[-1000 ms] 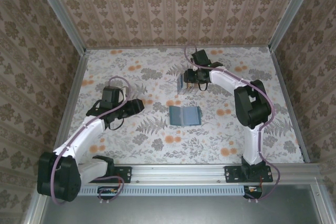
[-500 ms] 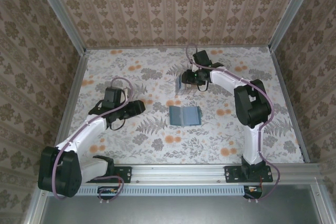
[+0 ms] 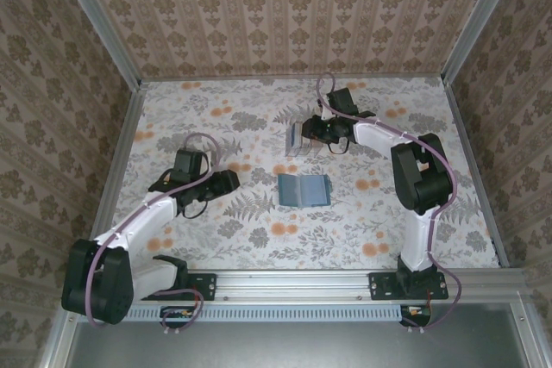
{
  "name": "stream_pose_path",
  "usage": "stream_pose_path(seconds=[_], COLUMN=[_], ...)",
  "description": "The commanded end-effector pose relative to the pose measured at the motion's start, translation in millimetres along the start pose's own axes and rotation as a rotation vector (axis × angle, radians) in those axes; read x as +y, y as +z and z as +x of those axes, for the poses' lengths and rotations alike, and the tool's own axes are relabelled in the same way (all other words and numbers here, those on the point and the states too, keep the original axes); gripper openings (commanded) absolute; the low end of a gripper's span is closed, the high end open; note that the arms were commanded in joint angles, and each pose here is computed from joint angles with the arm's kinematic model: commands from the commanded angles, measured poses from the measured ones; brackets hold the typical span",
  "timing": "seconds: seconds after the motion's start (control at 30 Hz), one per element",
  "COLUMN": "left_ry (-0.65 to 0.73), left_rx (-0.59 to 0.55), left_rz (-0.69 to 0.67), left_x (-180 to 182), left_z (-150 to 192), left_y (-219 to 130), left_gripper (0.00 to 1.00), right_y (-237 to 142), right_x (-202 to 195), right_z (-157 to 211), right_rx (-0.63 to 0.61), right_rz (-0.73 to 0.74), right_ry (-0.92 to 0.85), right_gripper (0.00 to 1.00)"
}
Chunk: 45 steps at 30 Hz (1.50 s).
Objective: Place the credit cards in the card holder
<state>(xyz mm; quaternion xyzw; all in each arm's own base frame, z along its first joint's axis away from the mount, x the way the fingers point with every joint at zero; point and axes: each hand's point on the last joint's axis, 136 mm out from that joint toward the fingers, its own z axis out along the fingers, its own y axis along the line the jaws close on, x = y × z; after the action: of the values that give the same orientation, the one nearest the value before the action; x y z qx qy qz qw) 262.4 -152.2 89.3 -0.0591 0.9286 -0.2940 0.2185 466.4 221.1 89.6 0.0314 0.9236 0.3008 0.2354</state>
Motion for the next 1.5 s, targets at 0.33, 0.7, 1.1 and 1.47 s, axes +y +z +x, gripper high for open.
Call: stream_pose_path(seconds=[0.33, 0.7, 1.1, 1.47], left_ry=[-0.011, 0.010, 0.165, 0.263], left_rx=[0.011, 0.026, 0.097, 0.159], left_rz=[-0.021, 0.003, 0.108, 0.191], left_x=[4, -2, -58, -97], left_z=[9, 16, 31, 41], left_y=[7, 11, 19, 54], left_gripper=[0.56, 0.56, 0.57, 0.43], right_y=[-18, -35, -81, -84], right_x=[17, 11, 9, 24], right_z=[-6, -8, 16, 115], right_rx=[-0.035, -0.084, -0.120, 0.125], right_rz=[-0.048, 0.012, 0.047, -0.245], right_ry=[-0.029, -0.041, -0.083, -0.047], right_gripper=[0.19, 0.09, 0.03, 0.03])
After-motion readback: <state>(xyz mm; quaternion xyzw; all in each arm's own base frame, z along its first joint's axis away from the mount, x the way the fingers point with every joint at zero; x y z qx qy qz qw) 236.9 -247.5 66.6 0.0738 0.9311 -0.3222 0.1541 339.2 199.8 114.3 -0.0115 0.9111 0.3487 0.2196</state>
